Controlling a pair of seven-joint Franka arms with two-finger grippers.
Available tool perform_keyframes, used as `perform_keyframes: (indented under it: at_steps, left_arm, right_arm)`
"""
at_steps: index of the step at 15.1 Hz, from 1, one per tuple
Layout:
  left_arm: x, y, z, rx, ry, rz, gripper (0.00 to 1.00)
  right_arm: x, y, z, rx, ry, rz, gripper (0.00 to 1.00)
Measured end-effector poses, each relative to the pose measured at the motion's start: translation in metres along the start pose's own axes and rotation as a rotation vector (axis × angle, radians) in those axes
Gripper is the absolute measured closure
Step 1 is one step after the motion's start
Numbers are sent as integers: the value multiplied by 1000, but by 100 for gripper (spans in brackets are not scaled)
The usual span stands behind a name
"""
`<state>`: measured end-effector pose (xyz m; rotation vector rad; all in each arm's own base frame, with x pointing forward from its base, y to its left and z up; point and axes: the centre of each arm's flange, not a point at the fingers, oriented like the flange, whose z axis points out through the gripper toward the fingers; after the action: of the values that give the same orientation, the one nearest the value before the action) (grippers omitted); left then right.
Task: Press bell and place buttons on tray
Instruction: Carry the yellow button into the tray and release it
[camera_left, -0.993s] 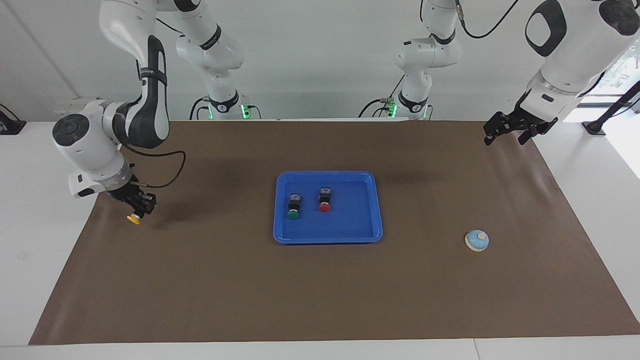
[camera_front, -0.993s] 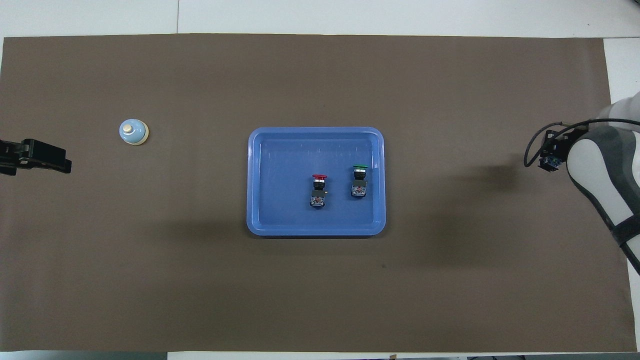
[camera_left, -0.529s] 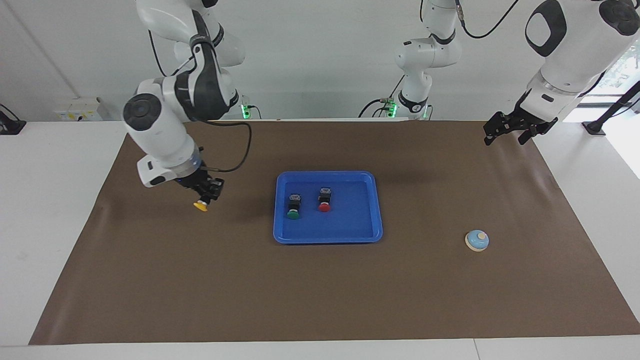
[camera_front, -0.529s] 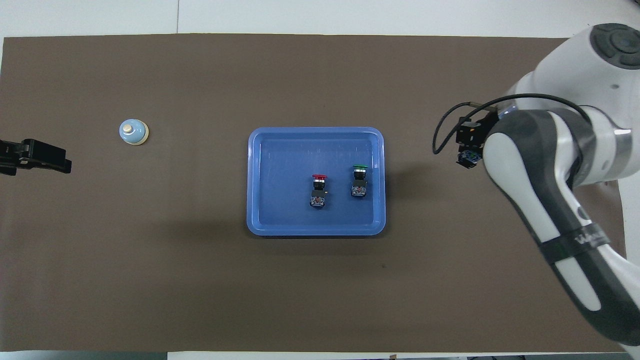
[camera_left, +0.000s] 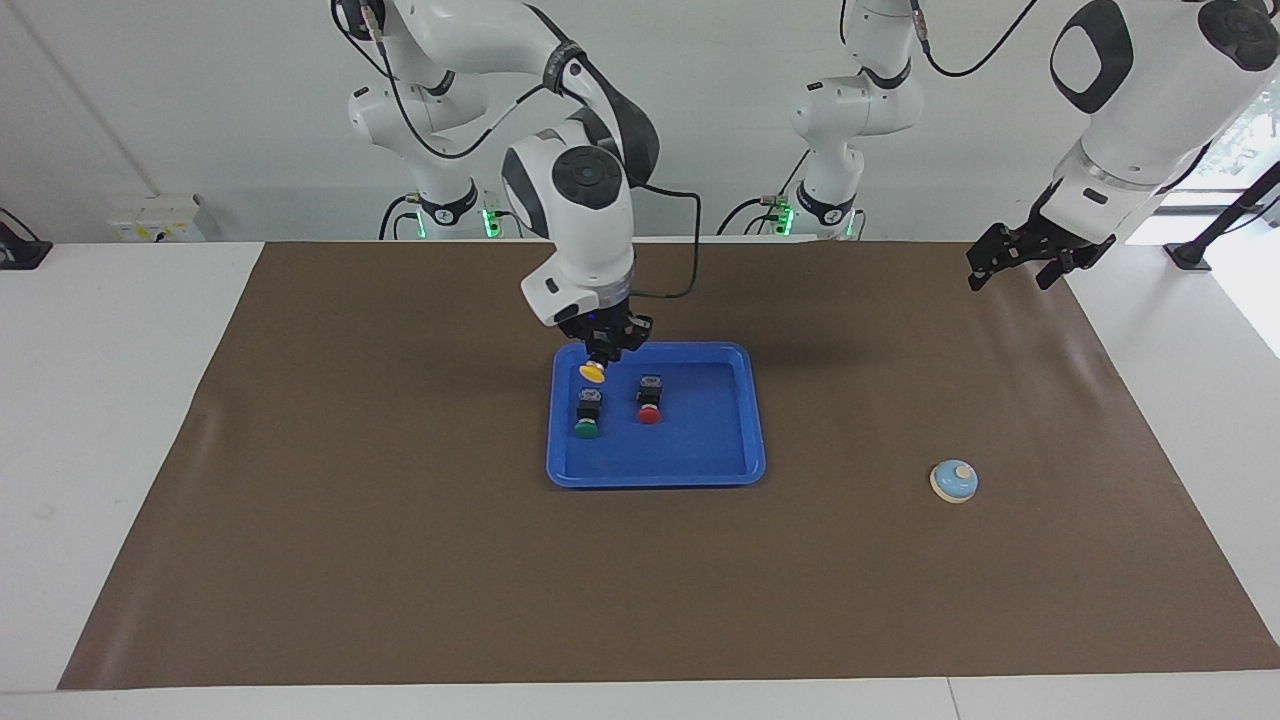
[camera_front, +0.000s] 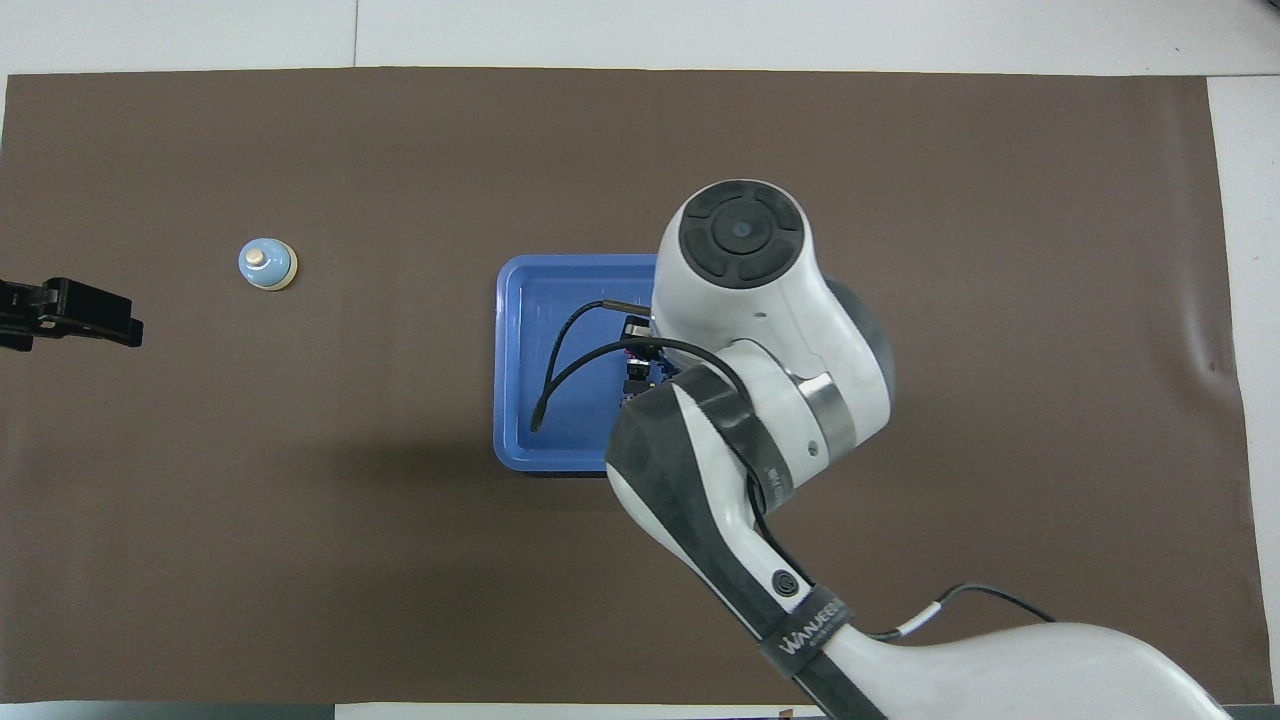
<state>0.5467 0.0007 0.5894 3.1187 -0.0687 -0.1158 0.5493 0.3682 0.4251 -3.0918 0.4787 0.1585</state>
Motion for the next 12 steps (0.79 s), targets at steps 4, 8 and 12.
perform_keyframes:
  at_steps: [4,8,12]
  left_arm:
    - [0,0,0,0,0,0,0]
    - [0,0,0,0,0,0,0]
    - [0,0,0,0,0,0,0]
  right_arm:
    - [-14,-69,57,66,44,4,59]
    - [-31,-95,98,76,58,-40,59]
    - [-34,-96,110,54,66,-127,59]
